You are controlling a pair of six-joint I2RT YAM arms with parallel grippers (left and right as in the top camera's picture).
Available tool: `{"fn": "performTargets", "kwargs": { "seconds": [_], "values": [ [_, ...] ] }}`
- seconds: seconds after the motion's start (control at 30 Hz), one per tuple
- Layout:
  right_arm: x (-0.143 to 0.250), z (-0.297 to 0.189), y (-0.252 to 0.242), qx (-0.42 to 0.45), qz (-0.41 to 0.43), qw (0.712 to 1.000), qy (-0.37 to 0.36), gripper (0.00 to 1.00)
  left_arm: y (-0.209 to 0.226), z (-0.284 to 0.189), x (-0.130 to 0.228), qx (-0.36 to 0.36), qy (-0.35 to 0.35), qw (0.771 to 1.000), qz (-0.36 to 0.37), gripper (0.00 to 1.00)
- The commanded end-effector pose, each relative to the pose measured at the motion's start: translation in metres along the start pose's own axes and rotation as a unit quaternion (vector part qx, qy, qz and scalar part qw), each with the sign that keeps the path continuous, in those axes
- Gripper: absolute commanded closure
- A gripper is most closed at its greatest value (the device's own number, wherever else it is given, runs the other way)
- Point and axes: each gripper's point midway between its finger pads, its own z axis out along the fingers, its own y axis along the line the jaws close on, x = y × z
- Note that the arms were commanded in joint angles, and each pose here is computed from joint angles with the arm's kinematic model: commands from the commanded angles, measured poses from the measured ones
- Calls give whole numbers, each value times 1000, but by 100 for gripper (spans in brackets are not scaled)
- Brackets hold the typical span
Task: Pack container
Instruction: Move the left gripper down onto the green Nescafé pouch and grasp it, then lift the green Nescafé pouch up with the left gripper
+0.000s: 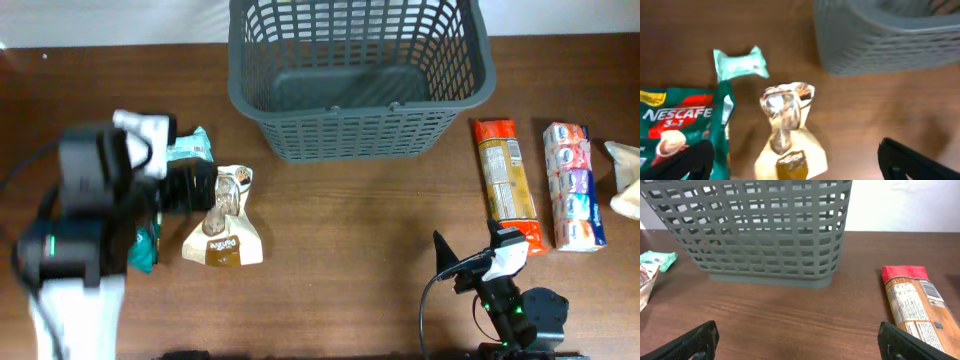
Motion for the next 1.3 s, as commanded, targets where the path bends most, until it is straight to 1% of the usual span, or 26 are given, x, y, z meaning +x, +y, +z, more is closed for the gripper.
{"fn": "performTargets", "kwargs": {
  "seconds": [0.0, 0.07, 0.1, 0.13, 0.2, 0.27, 0.3, 0.4, 0.5, 0.6, 0.77, 0.87, 1.2, 1.23, 1.27],
  "values": [
    [2, 0, 2, -6, 5, 1000, 0, 1, 13, 36, -15, -15, 52, 998, 41, 1],
    [2, 0, 2, -6, 5, 1000, 0, 1, 30, 56, -2, -49, 101, 993, 24, 1],
    [2, 0, 2, -6, 5, 1000, 0, 1, 56, 61, 11, -114, 134, 984, -18, 1],
    [2, 0, 2, -6, 5, 1000, 0, 1, 75, 60, 21, -160, 159, 973, -37, 1],
    [2, 0, 2, -6, 5, 1000, 0, 1, 103, 55, 43, -221, 210, 951, -54, 1],
    [2, 0, 2, -6, 5, 1000, 0, 1, 125, 51, 65, -253, 261, 927, -91, 1],
    [2, 0, 2, -6, 5, 1000, 0, 1, 130, 50, 70, -260, 269, 922, -103, 1],
    [2, 0, 2, -6, 5, 1000, 0, 1, 147, 52, 85, -269, 297, 906, -138, 1],
    [2, 0, 2, -6, 5, 1000, 0, 1, 156, 67, 96, -268, 320, 898, -140, 1],
    [2, 0, 2, -6, 5, 1000, 0, 1, 162, 100, 116, -260, 332, 899, -116, 0],
    [2, 0, 2, -6, 5, 1000, 0, 1, 167, 127, 130, -254, 320, 908, -95, 0],
    [2, 0, 2, -6, 5, 1000, 0, 1, 167, 145, 145, -239, 329, 911, -65, 1],
    [2, 0, 2, -6, 5, 1000, 0, 1, 176, 196, 192, -237, 375, 894, -60, 0],
    [2, 0, 2, -6, 5, 1000, 0, 1, 176, 199, 195, -236, 380, 892, -60, 2],
    [2, 0, 2, -6, 5, 1000, 0, 1, 176, 203, 200, -233, 388, 890, -60, 9]
  ]
}}
